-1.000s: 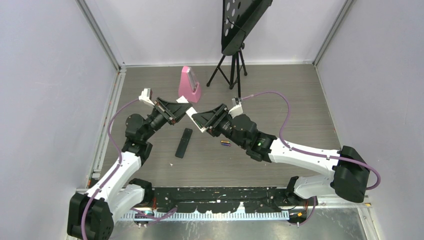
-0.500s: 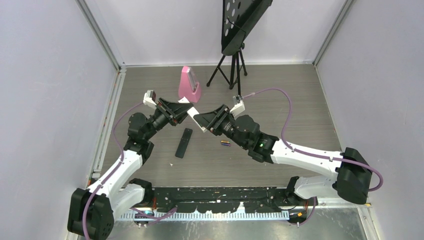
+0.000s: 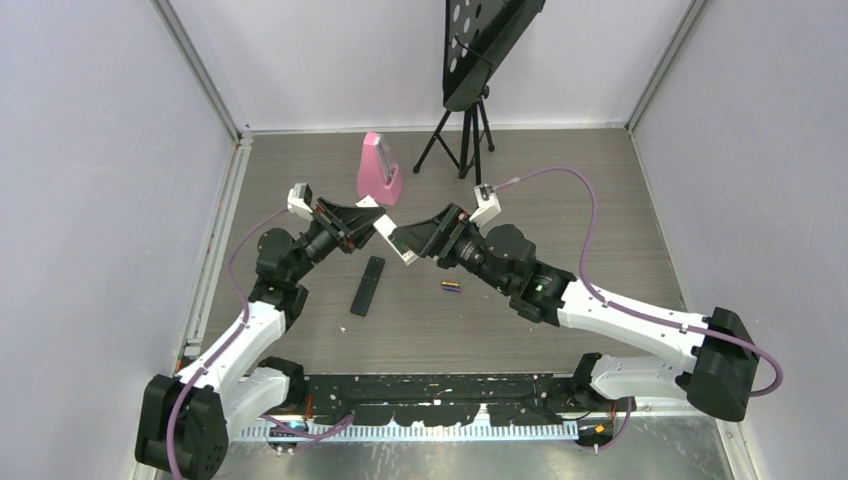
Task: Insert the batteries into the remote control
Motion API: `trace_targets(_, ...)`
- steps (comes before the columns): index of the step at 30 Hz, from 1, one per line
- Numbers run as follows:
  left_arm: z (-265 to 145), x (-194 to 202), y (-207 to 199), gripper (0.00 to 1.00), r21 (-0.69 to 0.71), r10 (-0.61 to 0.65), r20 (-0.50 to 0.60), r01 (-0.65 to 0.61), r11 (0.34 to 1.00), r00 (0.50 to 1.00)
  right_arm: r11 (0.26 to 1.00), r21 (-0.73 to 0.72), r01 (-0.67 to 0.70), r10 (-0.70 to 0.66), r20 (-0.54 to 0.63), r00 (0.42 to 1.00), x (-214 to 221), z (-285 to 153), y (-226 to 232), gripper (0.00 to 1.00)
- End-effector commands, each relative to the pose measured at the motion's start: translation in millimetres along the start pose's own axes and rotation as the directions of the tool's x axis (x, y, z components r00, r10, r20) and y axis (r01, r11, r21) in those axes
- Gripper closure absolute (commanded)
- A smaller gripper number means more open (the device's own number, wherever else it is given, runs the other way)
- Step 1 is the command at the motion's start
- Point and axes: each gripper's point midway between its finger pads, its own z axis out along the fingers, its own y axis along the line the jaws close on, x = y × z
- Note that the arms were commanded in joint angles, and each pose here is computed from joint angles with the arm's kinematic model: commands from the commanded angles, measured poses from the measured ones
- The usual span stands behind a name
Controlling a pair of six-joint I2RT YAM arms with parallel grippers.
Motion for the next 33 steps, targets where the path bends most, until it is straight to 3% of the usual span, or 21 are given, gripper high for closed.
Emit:
trace_targets(1,-2,3,-13,1.0,0.055,0.065,-0.011,-0.064,0.996,0.998,0.996,-0.088,0.002,0.0,0.022,1.0,-17,-11,28,0.22)
trace_targets(9,-2,5,-17,1.0,0.061,0.091,-0.024,-0.089,0.994,0.996,0.996,-0.068,0.052,-0.054,-0.026,0.998,-7,-6,22,0.34)
trace_targets(13,-2,5,-16,1.0,0.06,0.092,-0.025,-0.09,0.994,0.995,0.996,-0.07,0.047,-0.05,-0.046,0.998,-3,-2,21,0.47)
trace_targets(19,-3,6,-19,1.0,0.067,0.098,-0.03,-0.096,0.993,0.995,0.998,-0.037,0.052,-0.055,-0.064,0.996,1,3,12,0.56)
trace_targets(25,-4,8,-20,1.0,0.071,0.105,-0.034,-0.102,0.992,0.994,0.996,0.022,0.088,-0.086,-0.075,0.993,4,3,-4,0.73)
trace_targets(27,-4,8,-19,1.0,0.068,0.11,-0.034,-0.108,0.992,0.993,0.992,0.055,0.112,-0.107,-0.083,0.991,4,0,-12,0.7)
trace_targets(31,-6,10,-8,1.0,0.032,0.145,-0.043,-0.144,0.989,0.988,0.986,0.084,0.145,-0.14,-0.068,0.988,-5,-12,-13,0.39)
trace_targets(33,-8,11,0,1.0,0.006,0.174,-0.05,-0.174,0.985,0.983,0.983,0.087,0.161,-0.157,-0.055,0.986,-12,-18,-9,0.3)
